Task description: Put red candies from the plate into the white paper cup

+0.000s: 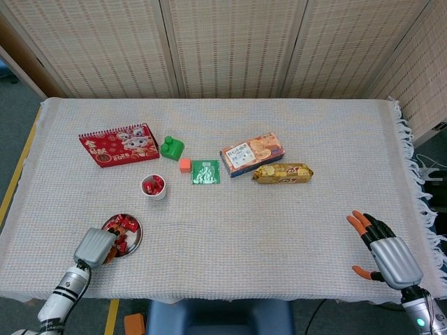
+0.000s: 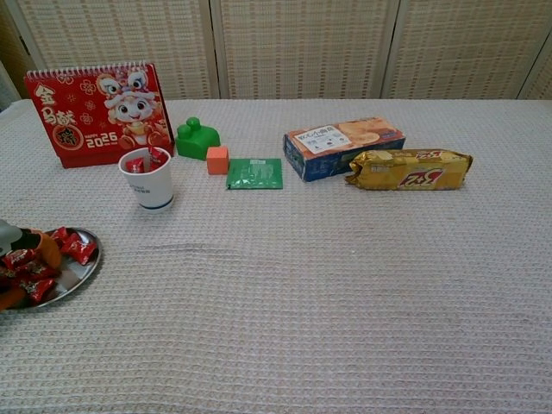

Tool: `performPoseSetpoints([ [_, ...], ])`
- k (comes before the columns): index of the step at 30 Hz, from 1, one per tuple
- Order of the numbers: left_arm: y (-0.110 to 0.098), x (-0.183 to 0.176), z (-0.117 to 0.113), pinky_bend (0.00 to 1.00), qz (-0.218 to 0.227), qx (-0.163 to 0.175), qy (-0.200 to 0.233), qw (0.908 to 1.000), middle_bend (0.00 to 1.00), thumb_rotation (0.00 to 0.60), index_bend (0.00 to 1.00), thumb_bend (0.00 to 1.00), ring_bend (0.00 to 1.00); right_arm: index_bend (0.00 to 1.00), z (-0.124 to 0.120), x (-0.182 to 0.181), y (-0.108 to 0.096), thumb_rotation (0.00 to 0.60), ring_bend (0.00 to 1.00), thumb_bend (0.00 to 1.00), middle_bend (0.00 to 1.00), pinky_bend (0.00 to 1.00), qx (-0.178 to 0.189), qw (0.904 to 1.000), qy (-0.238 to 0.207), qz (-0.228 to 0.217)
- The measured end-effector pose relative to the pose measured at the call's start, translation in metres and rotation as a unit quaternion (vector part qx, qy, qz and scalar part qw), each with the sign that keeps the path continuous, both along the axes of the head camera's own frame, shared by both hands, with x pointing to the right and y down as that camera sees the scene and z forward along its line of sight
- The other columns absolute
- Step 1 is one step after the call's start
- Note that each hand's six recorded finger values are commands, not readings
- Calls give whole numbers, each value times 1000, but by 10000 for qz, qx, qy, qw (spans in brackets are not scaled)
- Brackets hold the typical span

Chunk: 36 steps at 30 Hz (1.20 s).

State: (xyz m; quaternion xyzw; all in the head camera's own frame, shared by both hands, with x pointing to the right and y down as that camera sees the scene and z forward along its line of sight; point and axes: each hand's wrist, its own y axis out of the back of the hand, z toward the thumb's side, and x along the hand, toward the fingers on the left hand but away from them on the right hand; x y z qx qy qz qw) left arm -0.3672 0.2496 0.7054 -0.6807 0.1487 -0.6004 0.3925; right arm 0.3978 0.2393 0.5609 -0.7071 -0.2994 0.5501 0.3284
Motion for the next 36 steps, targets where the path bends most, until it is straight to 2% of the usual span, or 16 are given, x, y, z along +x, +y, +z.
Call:
performPoseSetpoints([
  [18,-1,4,-1,1000,125,142,7,9998,513,600,501,379,825,0,0,0,-1,600,0,62,0,138,-1,10000,-2,7],
  [26,-4,9,-4,1000,121,158,89,9998,544,600,522,385,825,0,0,0,-1,600,0,62,0,139,0,10000,-8,7],
  [31,-15,20,-13,1000,54,195,323,9993,547,600,522,386,825,0,0,1,-1,600,0,62,0,139,7,10000,-13,15],
  [36,-40,34,-24,1000,-58,358,581,9977,546,600,522,387,825,0,-1,1,-2,600,0,62,0,139,17,10000,-10,28],
])
